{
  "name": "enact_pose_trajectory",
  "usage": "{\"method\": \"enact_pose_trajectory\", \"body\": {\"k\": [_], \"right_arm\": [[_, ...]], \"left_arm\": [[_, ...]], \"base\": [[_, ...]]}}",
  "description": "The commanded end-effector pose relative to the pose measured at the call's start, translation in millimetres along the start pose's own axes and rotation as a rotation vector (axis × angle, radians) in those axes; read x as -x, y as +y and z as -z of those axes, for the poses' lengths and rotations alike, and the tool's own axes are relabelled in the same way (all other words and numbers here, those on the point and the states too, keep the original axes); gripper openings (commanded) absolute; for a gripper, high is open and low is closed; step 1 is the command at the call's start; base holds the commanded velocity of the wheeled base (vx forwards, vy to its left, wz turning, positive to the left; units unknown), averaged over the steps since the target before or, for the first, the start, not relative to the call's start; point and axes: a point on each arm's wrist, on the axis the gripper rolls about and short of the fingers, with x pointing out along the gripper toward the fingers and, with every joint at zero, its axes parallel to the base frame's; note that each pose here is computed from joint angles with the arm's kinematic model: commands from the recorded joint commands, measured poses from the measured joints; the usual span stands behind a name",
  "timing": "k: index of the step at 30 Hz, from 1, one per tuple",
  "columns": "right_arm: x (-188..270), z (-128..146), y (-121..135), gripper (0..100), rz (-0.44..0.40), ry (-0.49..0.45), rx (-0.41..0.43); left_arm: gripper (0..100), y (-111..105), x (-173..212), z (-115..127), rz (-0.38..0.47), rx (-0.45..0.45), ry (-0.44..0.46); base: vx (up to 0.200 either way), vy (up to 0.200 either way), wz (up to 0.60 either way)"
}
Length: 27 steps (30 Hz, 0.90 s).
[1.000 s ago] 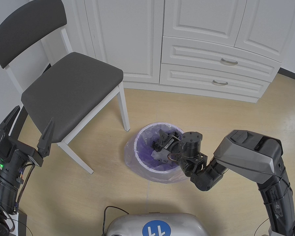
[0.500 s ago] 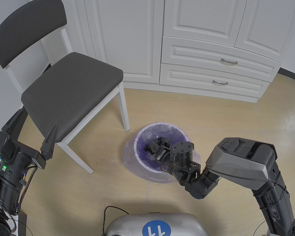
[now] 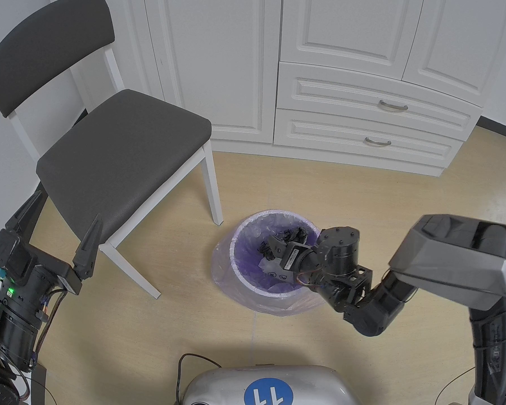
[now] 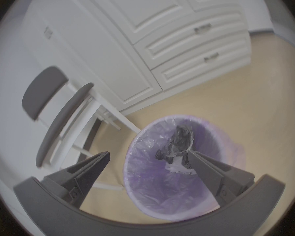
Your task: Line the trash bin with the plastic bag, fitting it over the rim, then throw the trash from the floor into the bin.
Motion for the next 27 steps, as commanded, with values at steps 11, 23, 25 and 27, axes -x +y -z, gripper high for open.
{"method": "enact_pose_trajectory", "body": {"k": [11, 23, 25, 27], "right_arm": [[201, -129, -47, 100, 0.172, -0.131, 0.512], [308, -145, -75, 100, 0.343, -0.277, 0.463], [326, -147, -74, 100, 0.349, -0.327, 0.442], [344, -149, -70, 100, 0.331, -0.392, 0.421]], "left_arm": [[100, -1, 10, 12, 0.013, 0.177, 0.080], [100, 25, 32, 12, -0.108, 0.208, 0.128], [100, 29, 36, 10, -0.127, 0.208, 0.118], [100, 31, 40, 9, -0.141, 0.206, 0.117]], "base": [[0.000, 0.000, 0.00], [0.000, 0.000, 0.00], [0.000, 0.000, 0.00], [0.000, 0.000, 0.00]]}}
